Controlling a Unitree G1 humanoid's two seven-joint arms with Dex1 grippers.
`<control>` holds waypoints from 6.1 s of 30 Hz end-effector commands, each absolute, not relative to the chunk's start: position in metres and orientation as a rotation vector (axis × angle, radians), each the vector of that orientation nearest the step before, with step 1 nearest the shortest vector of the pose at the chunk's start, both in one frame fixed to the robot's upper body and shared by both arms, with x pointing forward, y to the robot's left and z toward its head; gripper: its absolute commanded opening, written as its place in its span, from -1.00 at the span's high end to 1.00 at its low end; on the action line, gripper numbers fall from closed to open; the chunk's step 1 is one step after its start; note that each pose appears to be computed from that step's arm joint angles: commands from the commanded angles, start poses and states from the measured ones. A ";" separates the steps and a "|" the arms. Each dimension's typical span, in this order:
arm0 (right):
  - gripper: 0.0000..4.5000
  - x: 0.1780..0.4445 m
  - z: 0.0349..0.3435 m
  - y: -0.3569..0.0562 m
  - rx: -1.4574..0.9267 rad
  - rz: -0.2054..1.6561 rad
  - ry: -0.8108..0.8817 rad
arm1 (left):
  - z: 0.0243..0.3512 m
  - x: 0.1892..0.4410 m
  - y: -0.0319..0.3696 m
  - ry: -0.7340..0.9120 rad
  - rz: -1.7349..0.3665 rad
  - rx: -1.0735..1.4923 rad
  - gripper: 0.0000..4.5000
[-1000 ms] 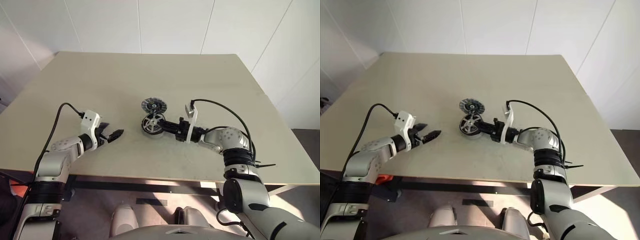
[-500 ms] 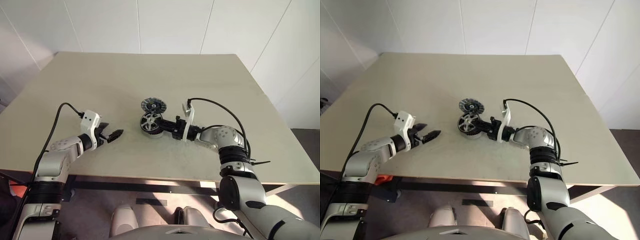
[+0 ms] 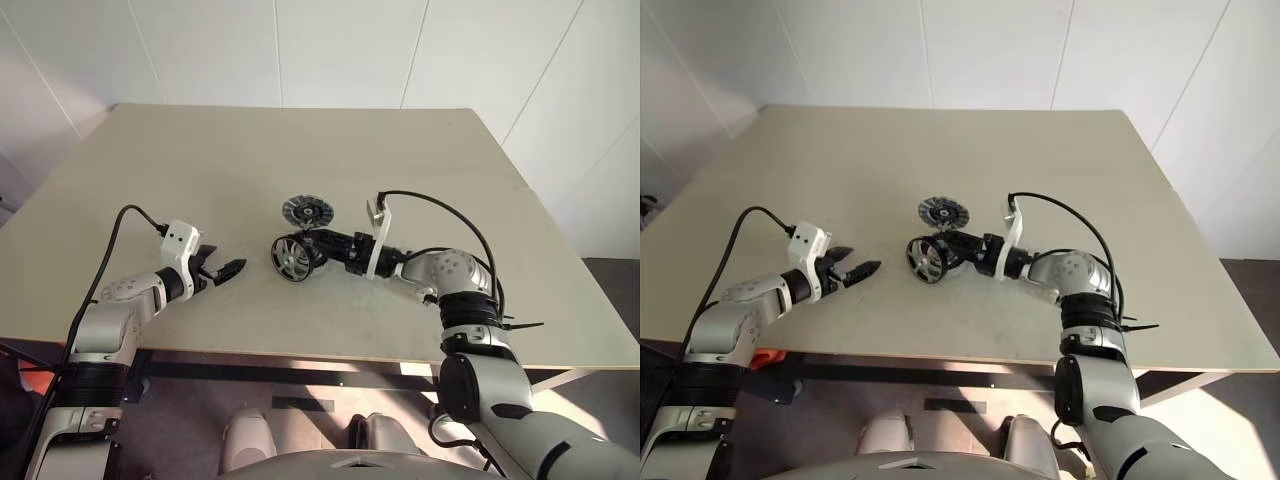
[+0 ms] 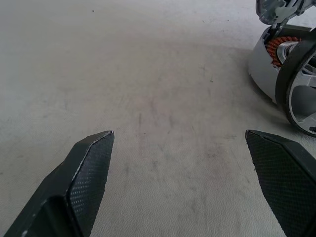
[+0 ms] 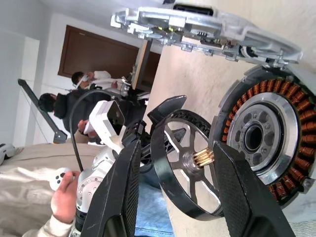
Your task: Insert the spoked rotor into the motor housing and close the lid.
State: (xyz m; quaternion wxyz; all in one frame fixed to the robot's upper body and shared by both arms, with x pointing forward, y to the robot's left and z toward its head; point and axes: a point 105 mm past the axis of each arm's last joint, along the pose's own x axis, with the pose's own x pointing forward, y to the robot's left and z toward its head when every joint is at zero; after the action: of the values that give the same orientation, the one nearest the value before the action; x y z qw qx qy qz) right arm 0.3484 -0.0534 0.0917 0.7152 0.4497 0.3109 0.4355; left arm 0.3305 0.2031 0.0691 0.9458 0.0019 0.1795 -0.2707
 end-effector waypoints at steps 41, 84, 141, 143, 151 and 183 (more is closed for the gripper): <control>-0.16 0.339 0.114 -0.051 0.596 1.192 0.404 | 0.081 0.332 0.196 0.319 -0.572 0.029 -1.00; -0.16 0.361 0.098 -0.024 0.033 1.098 0.108 | 0.082 0.332 0.201 0.323 -0.561 0.033 -1.00; 0.25 0.361 0.085 -0.036 -0.074 1.120 0.143 | 0.079 0.331 0.201 0.327 -0.554 0.030 -1.00; -0.07 0.364 0.086 -0.036 -0.084 1.101 0.132 | 0.079 0.331 0.201 0.328 -0.554 0.030 -1.00; -0.52 0.364 0.097 -0.038 -0.045 1.106 0.081 | 0.078 0.331 0.200 0.328 -0.555 0.028 -1.00; 0.51 0.373 0.046 -0.045 -0.166 0.960 0.295 | 0.078 0.331 0.200 0.326 -0.547 0.027 -1.00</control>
State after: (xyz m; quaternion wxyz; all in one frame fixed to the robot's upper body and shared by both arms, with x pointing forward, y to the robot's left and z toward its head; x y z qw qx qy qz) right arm 0.3711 -0.0371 0.0655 0.8676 -0.0541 0.1060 0.4828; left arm 0.3289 0.2001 0.0672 0.9463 0.0038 0.1800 -0.2687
